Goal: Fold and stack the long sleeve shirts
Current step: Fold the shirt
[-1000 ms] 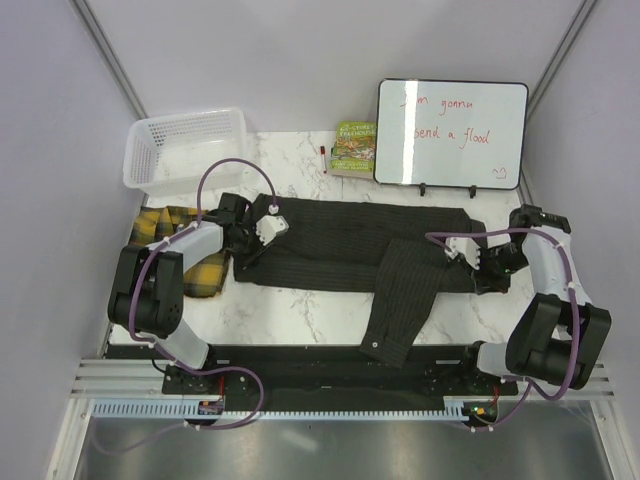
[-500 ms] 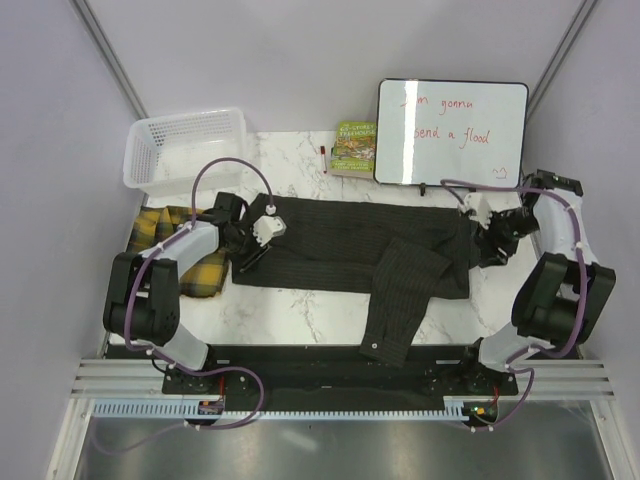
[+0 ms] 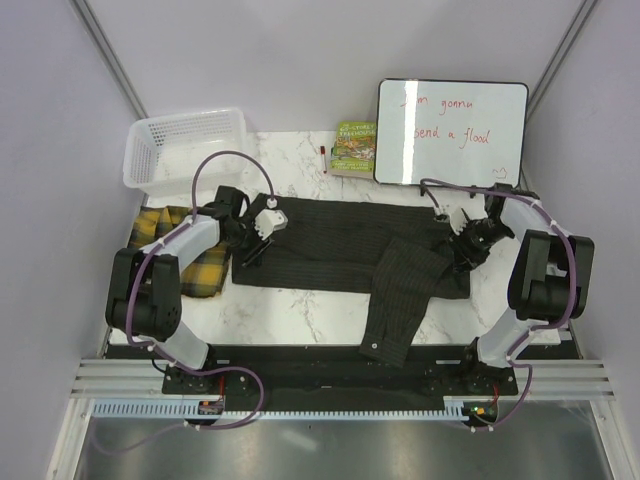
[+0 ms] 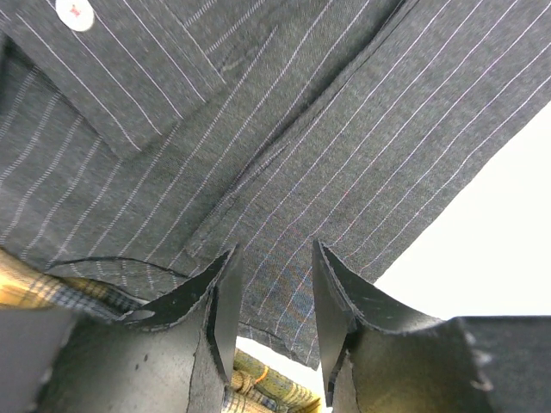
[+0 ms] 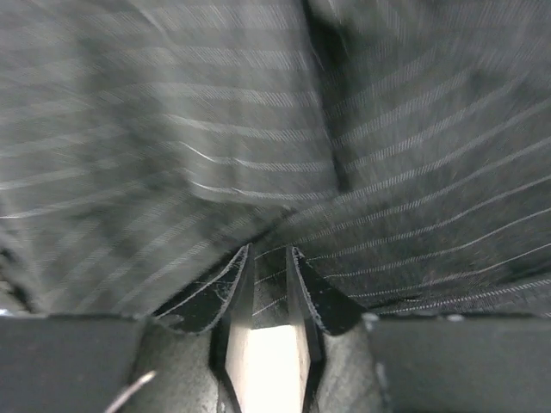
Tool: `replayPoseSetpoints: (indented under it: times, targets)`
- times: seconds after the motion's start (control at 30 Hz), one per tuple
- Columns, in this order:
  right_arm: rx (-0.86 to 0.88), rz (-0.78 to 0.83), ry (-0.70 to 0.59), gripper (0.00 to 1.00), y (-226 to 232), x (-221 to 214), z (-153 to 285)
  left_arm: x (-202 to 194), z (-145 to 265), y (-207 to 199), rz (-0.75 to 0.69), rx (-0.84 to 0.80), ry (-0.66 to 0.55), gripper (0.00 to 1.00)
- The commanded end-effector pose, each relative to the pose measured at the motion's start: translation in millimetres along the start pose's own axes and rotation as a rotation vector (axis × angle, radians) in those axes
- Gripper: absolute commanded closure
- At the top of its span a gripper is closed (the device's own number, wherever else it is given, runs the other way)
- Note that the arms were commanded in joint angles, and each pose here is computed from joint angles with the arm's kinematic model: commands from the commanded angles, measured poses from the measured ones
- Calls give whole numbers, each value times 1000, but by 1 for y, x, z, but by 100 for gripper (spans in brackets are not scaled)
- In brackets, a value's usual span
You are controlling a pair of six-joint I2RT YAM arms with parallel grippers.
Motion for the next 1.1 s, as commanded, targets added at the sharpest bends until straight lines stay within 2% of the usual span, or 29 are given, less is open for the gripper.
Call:
replayPoseSetpoints:
  times: [0.0, 0.03, 0.1, 0.13, 0.2, 0.23, 0.27, 0.4, 0.47, 0.63, 0.7, 0.87, 1.07]
  targets:
    - [-160, -11, 148, 72, -31, -31, -15, -9, -5, 2, 26, 16, 29, 55]
    - [-165, 0, 160, 71, -33, -34, -17, -10, -5, 1, 25, 15, 34, 55]
    - [-173, 3, 187, 59, -34, -40, -20, -12, -6, -1, 25, 10, 34, 55]
    - [-182, 8, 190, 48, -36, -41, -21, -11, -6, -2, 28, 7, 27, 55]
    - [-187, 13, 207, 40, -37, -47, -25, -13, -6, -6, 29, -3, 29, 55]
    - [-222, 22, 214, 30, -44, -47, -25, -14, -7, -8, 31, -11, 26, 56]
    - [-231, 29, 217, 28, -46, -47, -25, -14, -6, -10, 31, -13, 25, 55]
    - [-208, 49, 110, 29, -46, -17, 0, -18, -4, -17, 33, -27, 27, 56]
    - [-140, 23, 43, 33, -28, -6, 17, -13, 1, -19, 21, -29, 5, 56]
    - [-143, 54, -88, 34, -16, 27, 53, 1, 9, -17, 17, -36, -48, 55]
    - [-133, 49, -120, 34, -18, 37, 56, 5, 10, -16, 23, -41, -62, 55]
    - [-41, -15, -107, 30, -19, 44, 35, 11, 10, -13, 27, -44, -74, 54]
    - [-59, -38, -92, 28, -31, 50, 10, 12, 10, -14, 31, -52, -84, 52]
Point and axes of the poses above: each gripper's point midway between its finger pads, its own z axis back along the fingers, its own y axis along the line the jaws close on, x = y × z, the point moved 3 cm from there along z, back along the fingers, and after that the axes turned 5 degrees about -z, right-handed, at the moved point
